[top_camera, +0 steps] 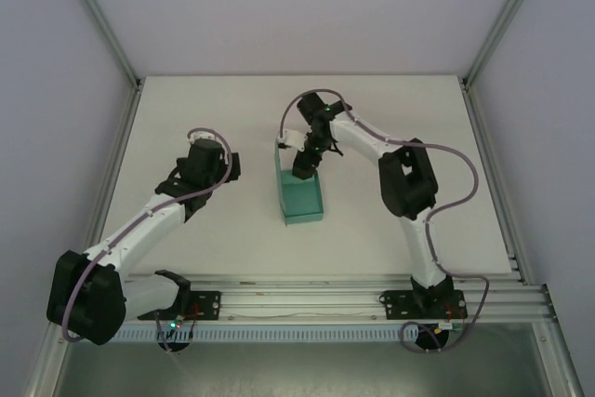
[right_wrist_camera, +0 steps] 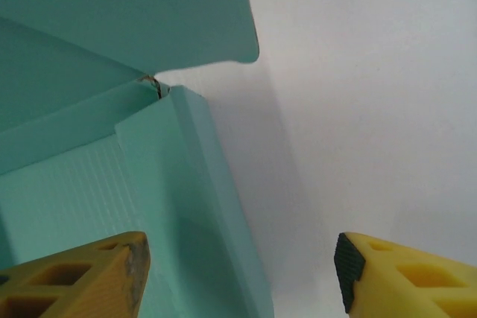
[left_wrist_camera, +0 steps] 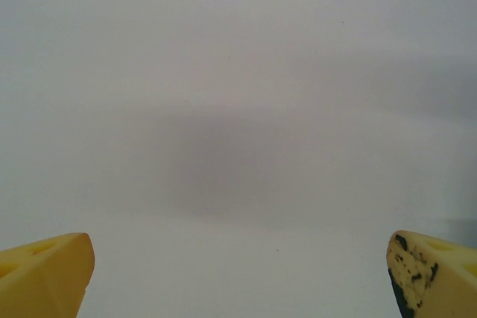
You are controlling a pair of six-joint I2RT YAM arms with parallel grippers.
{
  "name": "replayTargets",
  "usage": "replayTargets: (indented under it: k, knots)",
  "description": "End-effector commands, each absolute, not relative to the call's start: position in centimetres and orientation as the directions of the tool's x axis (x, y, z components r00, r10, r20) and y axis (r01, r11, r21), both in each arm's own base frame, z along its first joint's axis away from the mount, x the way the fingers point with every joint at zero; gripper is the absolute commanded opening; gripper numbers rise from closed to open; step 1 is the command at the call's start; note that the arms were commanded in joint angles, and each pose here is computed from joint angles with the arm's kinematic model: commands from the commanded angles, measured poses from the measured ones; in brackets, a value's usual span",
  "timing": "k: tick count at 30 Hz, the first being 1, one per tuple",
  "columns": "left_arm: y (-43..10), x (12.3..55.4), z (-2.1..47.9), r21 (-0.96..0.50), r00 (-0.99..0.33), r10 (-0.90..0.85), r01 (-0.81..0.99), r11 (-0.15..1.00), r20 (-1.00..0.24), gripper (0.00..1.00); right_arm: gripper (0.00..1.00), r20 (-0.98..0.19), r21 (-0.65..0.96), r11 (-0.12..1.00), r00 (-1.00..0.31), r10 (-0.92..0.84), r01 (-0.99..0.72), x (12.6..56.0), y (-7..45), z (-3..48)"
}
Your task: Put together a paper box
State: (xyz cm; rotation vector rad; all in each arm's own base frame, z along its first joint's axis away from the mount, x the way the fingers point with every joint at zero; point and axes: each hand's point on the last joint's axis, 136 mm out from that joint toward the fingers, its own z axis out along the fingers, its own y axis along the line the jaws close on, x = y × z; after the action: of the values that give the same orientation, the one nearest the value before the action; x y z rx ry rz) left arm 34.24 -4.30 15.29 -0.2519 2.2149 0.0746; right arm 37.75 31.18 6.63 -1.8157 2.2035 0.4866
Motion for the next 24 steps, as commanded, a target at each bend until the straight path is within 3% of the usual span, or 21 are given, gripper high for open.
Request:
replayTargets:
  k: [1,3,7,9,12,15,17,24]
  knots:
    - [-3.9,34.3,15.1,-0.058,-0.588,-0.198,-0.248,0.967,-0.784,1.00,0.63,-0.309,0.159,0.116,-0.161,-0.937,-0.981,36.0,30.2,5.7]
    - [-3.9,34.3,14.8,-0.057,-0.596,-0.197,-0.244,0.968,-0.778,1.00,0.50,-0.283,0.151,0.128,-0.167,-0.944,-0.980,36.5,30.1,4.8]
    - [-4.2,34.2,14.4,-0.062,-0.612,-0.195,-0.231,0.971,-0.767,1.00,0.44,-0.282,0.150,0.148,-0.186,-0.941,-0.978,37.2,30.8,3.8]
    - [-4.2,34.1,14.1,-0.060,-0.617,-0.195,-0.234,0.971,-0.762,1.00,0.33,-0.276,0.144,0.155,-0.191,-0.942,-0.977,37.4,31.0,3.2]
    - [-4.0,33.9,13.9,-0.049,-0.623,-0.190,-0.237,0.970,-0.759,1.00,0.30,-0.257,0.134,0.157,-0.188,-0.948,-0.978,37.5,31.0,2.4]
    - [-4.0,33.7,13.8,-0.043,-0.630,-0.184,-0.232,0.972,-0.755,1.00,0.17,-0.235,0.111,0.190,-0.211,-0.949,-0.975,37.8,31.1,1.8]
    - [-3.9,33.5,13.8,-0.039,-0.632,-0.182,-0.233,0.972,-0.753,1.00,0.15,-0.225,0.103,0.203,-0.222,-0.949,-0.974,37.6,31.2,1.5]
    - [-3.6,33.4,13.8,-0.038,-0.627,-0.191,-0.249,0.968,-0.756,1.00,0.00,-0.194,-0.042,0.439,-0.424,-0.885,-0.897,39.2,30.7,0.4]
